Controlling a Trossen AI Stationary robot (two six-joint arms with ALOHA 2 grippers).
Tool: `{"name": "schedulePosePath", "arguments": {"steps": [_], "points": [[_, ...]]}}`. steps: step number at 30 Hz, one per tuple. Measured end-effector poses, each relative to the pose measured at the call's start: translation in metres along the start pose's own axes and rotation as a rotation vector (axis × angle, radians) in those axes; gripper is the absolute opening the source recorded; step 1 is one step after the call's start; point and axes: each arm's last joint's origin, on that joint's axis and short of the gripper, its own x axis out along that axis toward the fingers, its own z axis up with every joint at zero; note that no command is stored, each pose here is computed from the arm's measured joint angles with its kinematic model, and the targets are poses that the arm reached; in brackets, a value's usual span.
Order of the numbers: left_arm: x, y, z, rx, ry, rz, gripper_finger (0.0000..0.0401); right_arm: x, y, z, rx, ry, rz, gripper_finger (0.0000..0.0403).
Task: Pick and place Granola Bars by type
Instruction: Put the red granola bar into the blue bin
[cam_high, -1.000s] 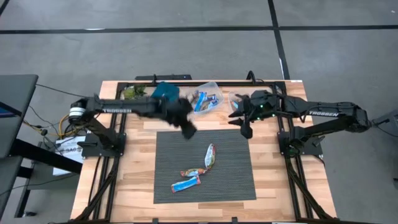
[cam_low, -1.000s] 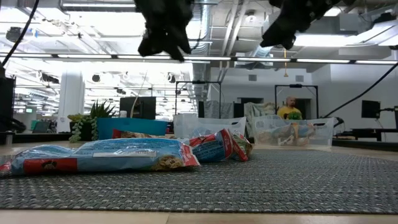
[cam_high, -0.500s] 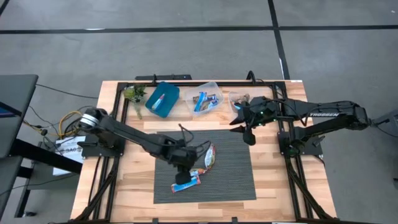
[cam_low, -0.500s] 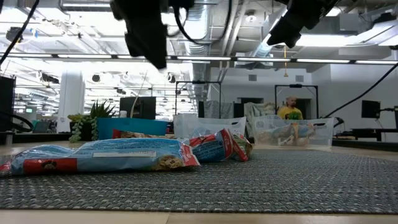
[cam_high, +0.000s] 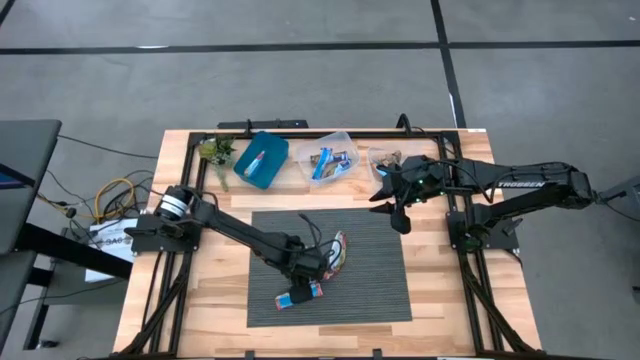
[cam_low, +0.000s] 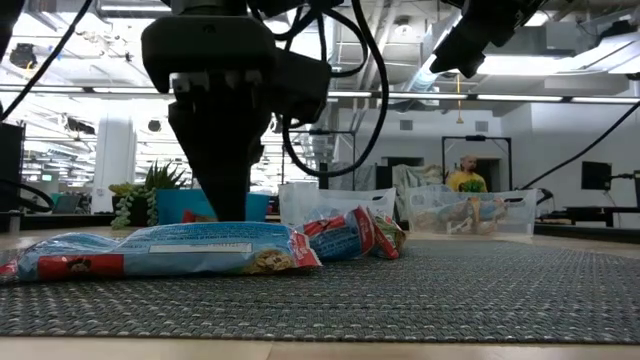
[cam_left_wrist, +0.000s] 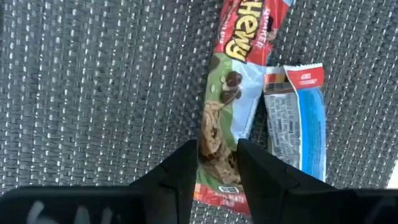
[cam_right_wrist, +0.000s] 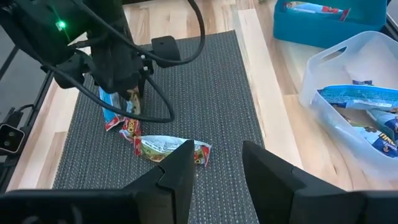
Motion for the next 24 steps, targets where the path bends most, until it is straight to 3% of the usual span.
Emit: {"name": "schedulePosePath", "arguments": {"steps": [4,10,13,20,24], "points": [[0.000,-0.001,0.000,-0.001,-0.001,-0.009,0.0095,0.000,0.001,-0.001,-0.011,0.011,0.029,0.0126],[0.000,-0.001,0.001,-0.005,0.009,-0.042,0.0020,-0.001,0.008,-0.001,-0.080,0.005,0.290,0.0126],[0.000,-0.001,0.002,-0.015,0.006,-0.047,0.0011,-0.003,0.007,-0.001,-0.088,-0.004,0.377,0.0126],[-0.005,0.007,0.011,-0.077,-0.008,-0.039,0.0004,-0.004,-0.002,0.000,-0.063,-0.016,0.366,0.0126],[-0.027,0.018,0.026,-0.124,-0.057,-0.027,0.0002,-0.004,-0.005,0.000,-0.057,-0.021,0.354,0.0126]]}}
